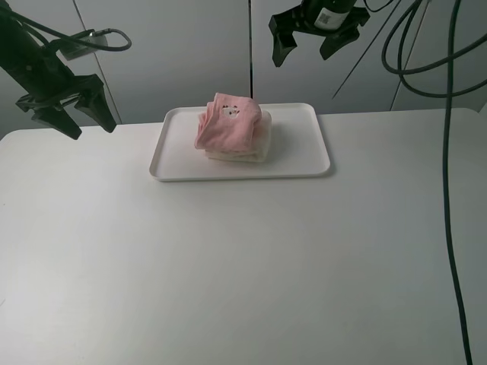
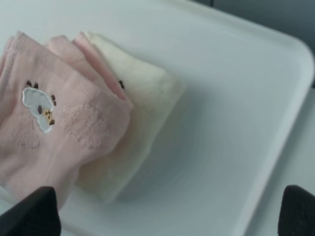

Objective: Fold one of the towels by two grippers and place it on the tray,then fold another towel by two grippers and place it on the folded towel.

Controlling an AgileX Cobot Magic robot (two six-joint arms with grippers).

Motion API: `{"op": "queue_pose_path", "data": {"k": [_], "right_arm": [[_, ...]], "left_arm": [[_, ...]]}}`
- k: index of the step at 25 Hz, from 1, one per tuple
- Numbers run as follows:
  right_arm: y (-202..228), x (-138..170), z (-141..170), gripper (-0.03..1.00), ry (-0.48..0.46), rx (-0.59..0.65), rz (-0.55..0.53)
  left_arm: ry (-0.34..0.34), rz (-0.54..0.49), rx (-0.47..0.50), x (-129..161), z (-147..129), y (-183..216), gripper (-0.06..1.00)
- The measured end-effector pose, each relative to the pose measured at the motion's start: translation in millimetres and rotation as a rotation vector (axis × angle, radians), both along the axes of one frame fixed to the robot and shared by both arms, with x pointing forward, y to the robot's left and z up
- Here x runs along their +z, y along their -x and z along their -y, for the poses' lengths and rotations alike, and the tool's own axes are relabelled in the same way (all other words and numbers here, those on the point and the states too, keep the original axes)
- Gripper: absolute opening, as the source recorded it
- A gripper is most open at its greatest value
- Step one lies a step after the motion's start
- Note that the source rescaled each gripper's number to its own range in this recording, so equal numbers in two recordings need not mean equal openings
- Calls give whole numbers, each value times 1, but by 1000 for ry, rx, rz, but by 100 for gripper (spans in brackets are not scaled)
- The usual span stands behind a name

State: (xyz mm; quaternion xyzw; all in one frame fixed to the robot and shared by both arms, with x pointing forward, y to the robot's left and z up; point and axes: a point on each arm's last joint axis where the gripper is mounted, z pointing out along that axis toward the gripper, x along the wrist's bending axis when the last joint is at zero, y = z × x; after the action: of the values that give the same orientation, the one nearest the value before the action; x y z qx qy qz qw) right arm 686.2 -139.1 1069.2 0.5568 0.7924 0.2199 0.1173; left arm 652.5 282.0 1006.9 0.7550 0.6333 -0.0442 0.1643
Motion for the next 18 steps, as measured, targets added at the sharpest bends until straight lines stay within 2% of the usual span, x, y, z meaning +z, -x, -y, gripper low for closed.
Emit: {"op": "queue_pose_path", "data": {"k": [3, 5, 10, 18], "right_arm": [[19, 31, 9, 96, 9, -15, 37], [35, 39, 15, 96, 13, -23, 34], [96, 28, 37, 95, 38, -32, 5], [228, 11, 83, 95, 50, -57, -38]], "left_arm": [[-4, 83, -13, 28, 0, 9, 96], [-7, 131, -15, 43, -1, 24, 96], [-35, 241, -6, 66, -3, 80, 96], [-41, 322, 14, 81, -1, 172, 96]]}}
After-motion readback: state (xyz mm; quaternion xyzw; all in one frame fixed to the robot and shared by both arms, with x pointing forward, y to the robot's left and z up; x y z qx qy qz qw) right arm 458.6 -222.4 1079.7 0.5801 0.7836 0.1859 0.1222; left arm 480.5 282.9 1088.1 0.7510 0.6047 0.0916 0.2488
